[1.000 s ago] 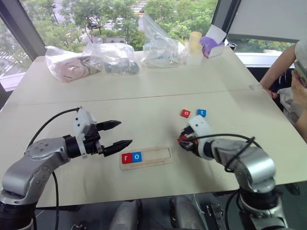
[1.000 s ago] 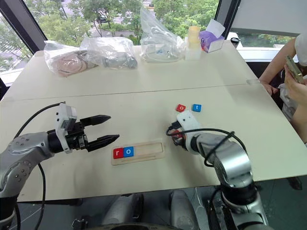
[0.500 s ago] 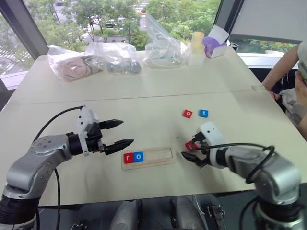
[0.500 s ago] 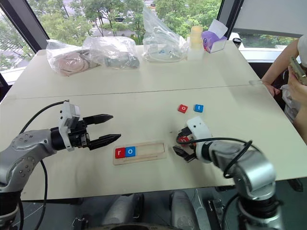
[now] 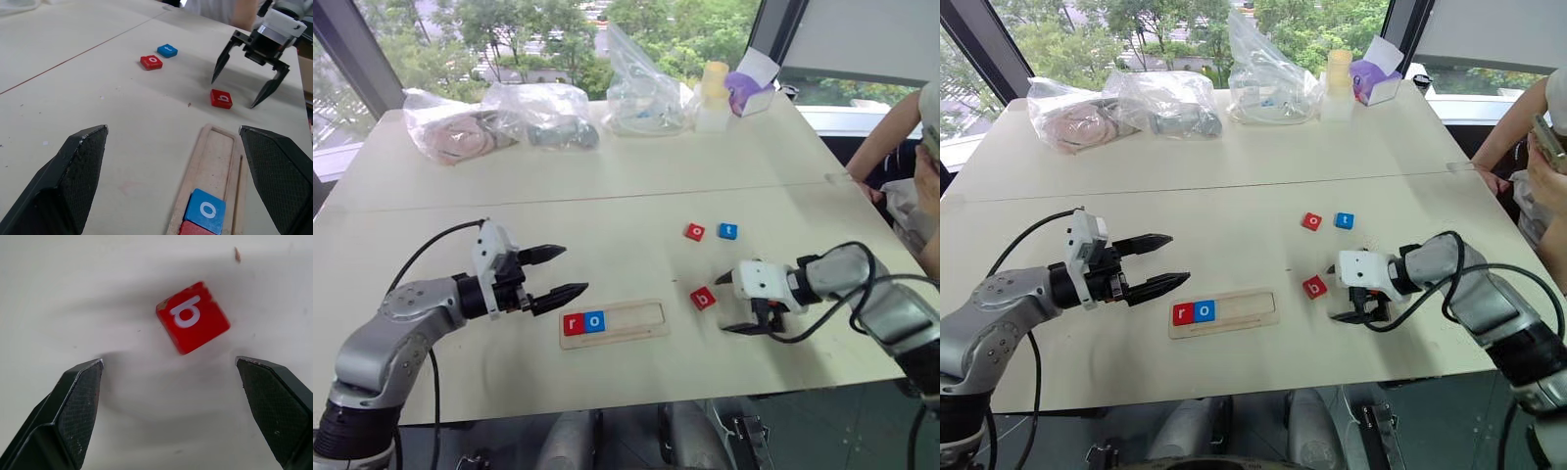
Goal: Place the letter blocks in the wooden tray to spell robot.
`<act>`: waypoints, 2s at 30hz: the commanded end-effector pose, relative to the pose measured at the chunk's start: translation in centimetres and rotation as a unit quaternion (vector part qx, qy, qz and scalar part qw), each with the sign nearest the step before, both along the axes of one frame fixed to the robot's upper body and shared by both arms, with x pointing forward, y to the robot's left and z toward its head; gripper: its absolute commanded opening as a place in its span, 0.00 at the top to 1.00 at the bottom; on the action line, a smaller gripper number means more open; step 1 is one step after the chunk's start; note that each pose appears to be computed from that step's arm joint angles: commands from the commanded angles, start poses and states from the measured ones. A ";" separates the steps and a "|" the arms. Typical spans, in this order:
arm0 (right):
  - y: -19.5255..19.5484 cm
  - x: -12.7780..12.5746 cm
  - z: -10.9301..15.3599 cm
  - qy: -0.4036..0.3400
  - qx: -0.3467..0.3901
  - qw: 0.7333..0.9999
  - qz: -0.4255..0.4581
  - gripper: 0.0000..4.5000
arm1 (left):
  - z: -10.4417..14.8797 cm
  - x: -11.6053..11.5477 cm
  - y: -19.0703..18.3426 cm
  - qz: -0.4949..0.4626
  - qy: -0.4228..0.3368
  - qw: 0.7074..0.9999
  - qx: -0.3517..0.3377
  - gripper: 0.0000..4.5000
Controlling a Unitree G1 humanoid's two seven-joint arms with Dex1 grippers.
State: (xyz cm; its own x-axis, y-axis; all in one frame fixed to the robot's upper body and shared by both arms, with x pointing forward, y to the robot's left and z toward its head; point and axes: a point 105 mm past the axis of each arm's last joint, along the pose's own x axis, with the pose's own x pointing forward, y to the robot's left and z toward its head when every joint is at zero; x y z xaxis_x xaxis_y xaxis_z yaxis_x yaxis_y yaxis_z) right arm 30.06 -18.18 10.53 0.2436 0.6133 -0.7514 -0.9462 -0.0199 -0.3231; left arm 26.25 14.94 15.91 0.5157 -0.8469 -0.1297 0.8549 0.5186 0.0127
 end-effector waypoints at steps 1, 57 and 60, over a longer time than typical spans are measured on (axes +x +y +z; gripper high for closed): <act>0.2 1.0 -0.1 -0.010 -0.001 1.000 0.023 0.01 | 1.2 -0.2 0.0 0.005 -0.031 0.999 -0.002 0.00; 15.2 -2.1 0.6 0.072 0.091 0.993 0.036 0.74 | 0.7 -3.4 0.3 -0.070 -0.016 0.996 0.051 0.00; 15.3 -2.4 0.6 0.075 0.090 0.992 0.043 0.74 | 0.7 -3.4 0.3 -0.068 -0.016 0.996 0.051 0.00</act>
